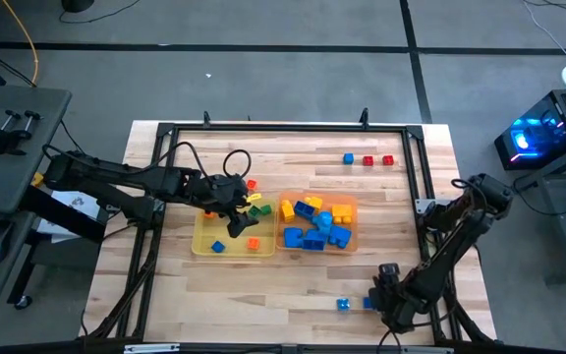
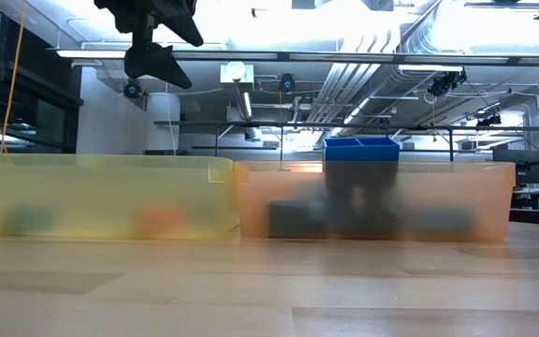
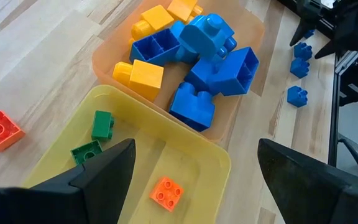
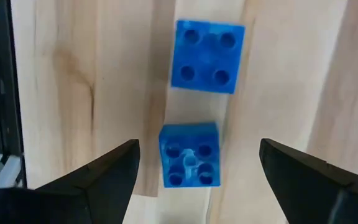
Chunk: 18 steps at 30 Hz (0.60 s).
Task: Sort blocks by size
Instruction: Put the small blue game piece into the yellow bin
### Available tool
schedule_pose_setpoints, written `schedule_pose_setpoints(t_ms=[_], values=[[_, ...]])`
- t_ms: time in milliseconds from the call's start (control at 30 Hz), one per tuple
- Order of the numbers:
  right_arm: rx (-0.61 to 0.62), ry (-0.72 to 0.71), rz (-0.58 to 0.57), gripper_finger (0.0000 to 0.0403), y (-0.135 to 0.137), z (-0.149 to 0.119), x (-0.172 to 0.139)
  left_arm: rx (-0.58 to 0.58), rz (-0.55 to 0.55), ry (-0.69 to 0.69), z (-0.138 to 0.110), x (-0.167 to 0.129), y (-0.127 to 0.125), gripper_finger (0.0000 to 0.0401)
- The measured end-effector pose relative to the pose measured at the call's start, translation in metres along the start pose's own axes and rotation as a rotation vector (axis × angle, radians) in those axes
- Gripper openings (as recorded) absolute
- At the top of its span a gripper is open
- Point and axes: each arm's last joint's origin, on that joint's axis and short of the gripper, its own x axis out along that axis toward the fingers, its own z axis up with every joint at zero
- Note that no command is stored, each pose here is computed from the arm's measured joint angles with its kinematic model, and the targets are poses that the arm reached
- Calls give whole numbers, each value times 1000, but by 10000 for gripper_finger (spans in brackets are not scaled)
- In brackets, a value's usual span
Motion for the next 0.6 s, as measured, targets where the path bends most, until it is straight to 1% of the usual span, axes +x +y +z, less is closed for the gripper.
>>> schedule_pose_setpoints(t_ms=[200,400,500,600], values=[[27,36,-1,327,-1,-11,8,0,1,2,0,0,0,324],[14,12,-11,323,-2,-9,8,1,8,12,-1,0,1,324],[13,12,-11,305,-2,-10,8,2,15,21,-2,0,1,324],[12,11,-11,267,-2,-10,8,2,16,23,-2,0,2,324]])
